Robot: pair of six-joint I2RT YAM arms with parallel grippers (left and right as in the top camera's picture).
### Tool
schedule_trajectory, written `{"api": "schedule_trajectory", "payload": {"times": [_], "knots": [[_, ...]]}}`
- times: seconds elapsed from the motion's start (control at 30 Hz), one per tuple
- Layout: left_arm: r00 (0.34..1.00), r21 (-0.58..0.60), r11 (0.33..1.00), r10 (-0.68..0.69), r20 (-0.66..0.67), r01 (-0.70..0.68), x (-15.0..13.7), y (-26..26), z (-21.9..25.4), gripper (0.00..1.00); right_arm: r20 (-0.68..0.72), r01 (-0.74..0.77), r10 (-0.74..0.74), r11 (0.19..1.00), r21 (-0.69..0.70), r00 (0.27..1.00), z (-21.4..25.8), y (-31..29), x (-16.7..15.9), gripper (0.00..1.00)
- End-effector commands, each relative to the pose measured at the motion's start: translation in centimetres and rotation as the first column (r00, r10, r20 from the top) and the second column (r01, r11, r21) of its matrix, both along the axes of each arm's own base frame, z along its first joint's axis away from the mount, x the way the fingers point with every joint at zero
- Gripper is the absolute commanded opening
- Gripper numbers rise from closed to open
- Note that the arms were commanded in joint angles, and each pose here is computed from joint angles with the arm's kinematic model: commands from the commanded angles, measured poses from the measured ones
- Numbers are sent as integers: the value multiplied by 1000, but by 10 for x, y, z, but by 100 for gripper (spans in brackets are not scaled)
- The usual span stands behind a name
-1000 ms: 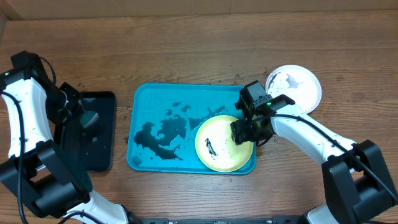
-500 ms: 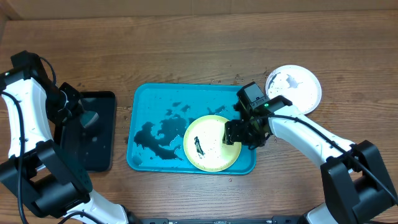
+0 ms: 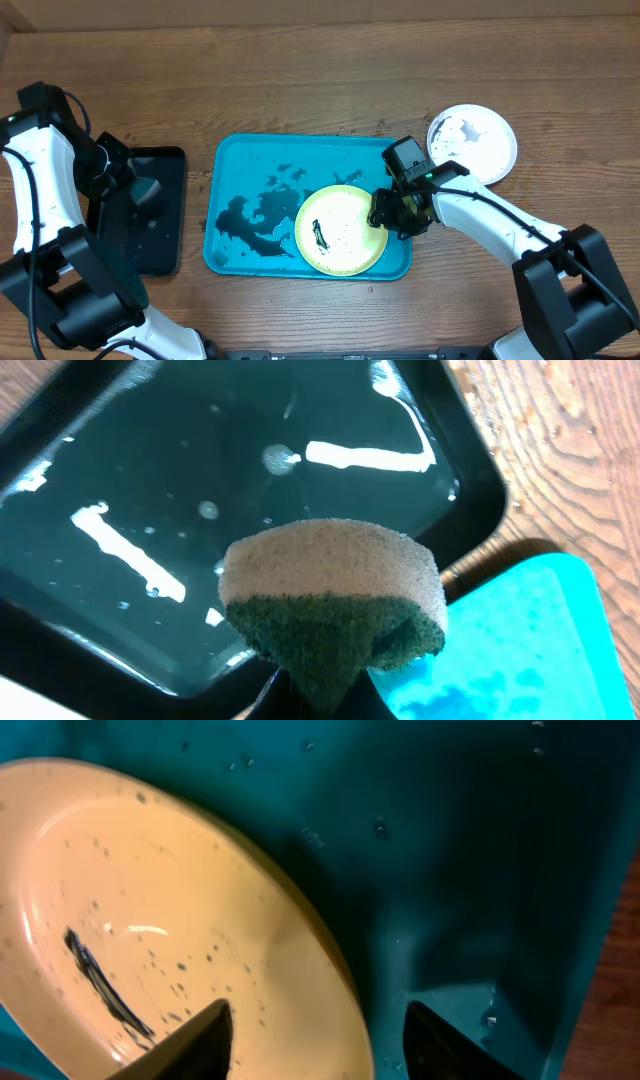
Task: Clean dirty plates on tray and stack at the side
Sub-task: 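Move the right gripper to the yellow plate rim and grasp it, then bring the sponge in the left gripper over the yellow plate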
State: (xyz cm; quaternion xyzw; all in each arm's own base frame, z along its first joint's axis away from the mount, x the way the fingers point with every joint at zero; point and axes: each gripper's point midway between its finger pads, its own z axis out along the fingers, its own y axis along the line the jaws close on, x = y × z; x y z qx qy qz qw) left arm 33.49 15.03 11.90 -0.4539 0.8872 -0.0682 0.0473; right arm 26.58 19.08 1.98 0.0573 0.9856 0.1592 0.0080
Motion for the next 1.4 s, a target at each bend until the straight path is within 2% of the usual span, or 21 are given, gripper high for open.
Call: {"api": "schedule_trajectory", "payload": {"times": [0.0, 0.07, 0.23, 0.43, 0.6, 0.83, 1.03, 1.2, 1.37], "knots": [[999, -77, 997, -4, 49, 7, 5, -13, 7, 4, -15, 33, -33, 999, -19, 999, -9, -5, -4, 47], [997, -91, 995, -41, 68, 47, 7, -17, 8, 4, -28, 49, -50, 999, -23, 998, -12, -7, -7, 44], [979, -146, 975, -147, 143, 168, 14, -32, 13, 4, -32, 57, -58, 998, -21, 998, -18, 0, -8, 24], [942, -213, 928, -262, 210, 306, 16, -59, 19, 4, -42, 87, -87, 996, -18, 995, -27, 6, -6, 13], [886, -305, 839, -378, 268, 450, 12, -104, 29, 4, -37, 106, -106, 994, -10, 994, -31, 11, -3, 6], [799, -336, 725, -551, 241, 602, 2, -171, 29, 4, 25, 95, -95, 995, 35, 995, -27, 26, 9, 4], [681, -309, 610, -693, 237, 729, -2, -240, 27, 4, 58, 53, -56, 998, 46, 997, -26, 37, 9, 5], [646, -222, 612, -750, 143, 759, -4, -264, 15, 4, 62, 44, -47, 998, 46, 997, -26, 37, 9, 5], [598, -209, 566, -789, 143, 797, -12, -302, 3, 4, 68, 31, -34, 999, 45, 997, -25, 37, 9, 5]]}}
